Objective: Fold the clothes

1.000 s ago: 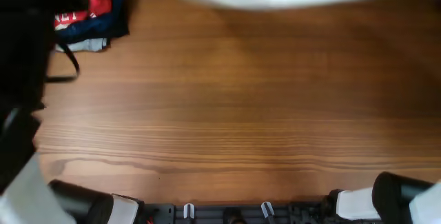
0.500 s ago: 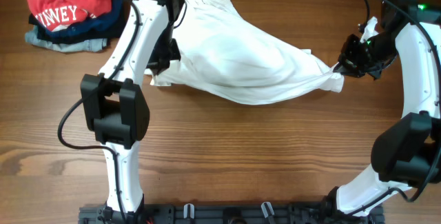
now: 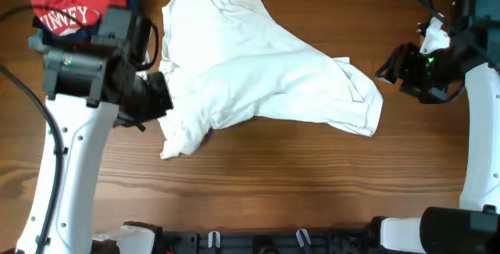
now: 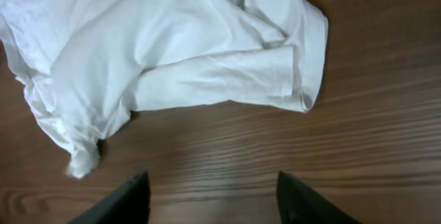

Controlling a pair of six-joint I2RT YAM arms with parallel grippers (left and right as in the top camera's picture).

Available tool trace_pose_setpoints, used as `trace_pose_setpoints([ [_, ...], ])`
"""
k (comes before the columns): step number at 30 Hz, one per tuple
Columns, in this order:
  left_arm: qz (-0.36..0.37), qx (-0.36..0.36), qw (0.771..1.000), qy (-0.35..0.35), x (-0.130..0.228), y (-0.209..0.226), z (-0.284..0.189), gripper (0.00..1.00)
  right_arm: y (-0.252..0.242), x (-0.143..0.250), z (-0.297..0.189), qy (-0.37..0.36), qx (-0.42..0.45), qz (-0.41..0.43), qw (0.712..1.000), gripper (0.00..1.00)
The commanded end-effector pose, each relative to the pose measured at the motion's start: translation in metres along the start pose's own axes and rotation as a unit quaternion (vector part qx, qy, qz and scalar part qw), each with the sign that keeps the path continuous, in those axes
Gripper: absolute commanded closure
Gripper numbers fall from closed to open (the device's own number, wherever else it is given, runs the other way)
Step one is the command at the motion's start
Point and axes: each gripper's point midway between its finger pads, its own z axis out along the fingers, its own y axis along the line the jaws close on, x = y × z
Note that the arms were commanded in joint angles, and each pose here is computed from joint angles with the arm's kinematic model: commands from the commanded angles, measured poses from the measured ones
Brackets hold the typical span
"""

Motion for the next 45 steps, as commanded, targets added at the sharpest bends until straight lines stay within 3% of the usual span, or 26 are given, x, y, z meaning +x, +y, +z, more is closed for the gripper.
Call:
trace_pose_setpoints([
  [1, 0.003, -0.006, 0.999, 0.050, 0.022, 0.004, 0.022, 0.69, 0.005, -0.013, 0.006, -0.019, -0.006, -0.016, 1.000, 0.27],
  [3, 0.003, -0.006, 0.999, 0.038, 0.010, 0.000, 0.033, 0.66, 0.008, -0.033, 0.010, -0.050, -0.013, -0.025, 0.998, 0.29],
  [5, 0.005, 0.006, 1.000, 0.017, -0.006, -0.009, 0.042, 0.66, 0.010, -0.049, 0.018, -0.063, -0.017, -0.026, 0.998, 0.43],
  [6, 0.004, 0.010, 1.000, 0.010, -0.015, -0.015, 0.051, 0.72, 0.008, -0.057, 0.031, -0.057, -0.017, -0.024, 0.998, 0.50],
  [10, 0.005, -0.006, 0.999, 0.047, -0.025, -0.023, 0.095, 0.77, 0.012, -0.049, 0.081, 0.033, -0.050, -0.023, 0.998, 0.65],
  [11, 0.007, -0.013, 0.998, 0.061, -0.027, -0.024, 0.110, 0.86, 0.013, -0.042, 0.096, 0.064, -0.054, -0.025, 0.996, 0.67],
  [12, 0.009, -0.018, 0.997, 0.071, -0.029, -0.026, 0.124, 0.94, 0.014, -0.035, 0.107, 0.091, -0.053, -0.033, 0.994, 0.76],
  [14, 0.015, -0.030, 0.995, 0.093, -0.035, -0.030, 0.159, 0.96, 0.017, -0.016, 0.129, 0.142, -0.043, -0.039, 0.988, 0.96],
  [21, -0.020, -0.070, 0.983, 0.170, -0.039, -0.009, 0.238, 0.96, -0.016, 0.042, 0.198, 0.203, 0.017, 0.025, 0.979, 0.96],
  [30, -0.090, -0.078, 0.974, 0.193, -0.051, 0.038, 0.261, 0.96, -0.054, 0.081, 0.238, 0.212, 0.044, 0.088, 0.972, 0.96],
  [34, -0.100, -0.078, 0.972, 0.196, -0.051, 0.045, 0.268, 0.96, -0.068, 0.085, 0.233, 0.217, 0.078, 0.141, 0.963, 0.96],
  [40, -0.102, -0.052, 0.978, 0.174, -0.061, 0.037, 0.275, 0.96, -0.055, 0.064, 0.206, 0.155, 0.056, 0.119, 0.979, 0.96],
  [45, -0.168, -0.131, 0.962, 0.171, -0.060, 0.086, 0.268, 0.96, -0.067, 0.043, 0.148, 0.038, 0.118, 0.140, 0.982, 0.96],
])
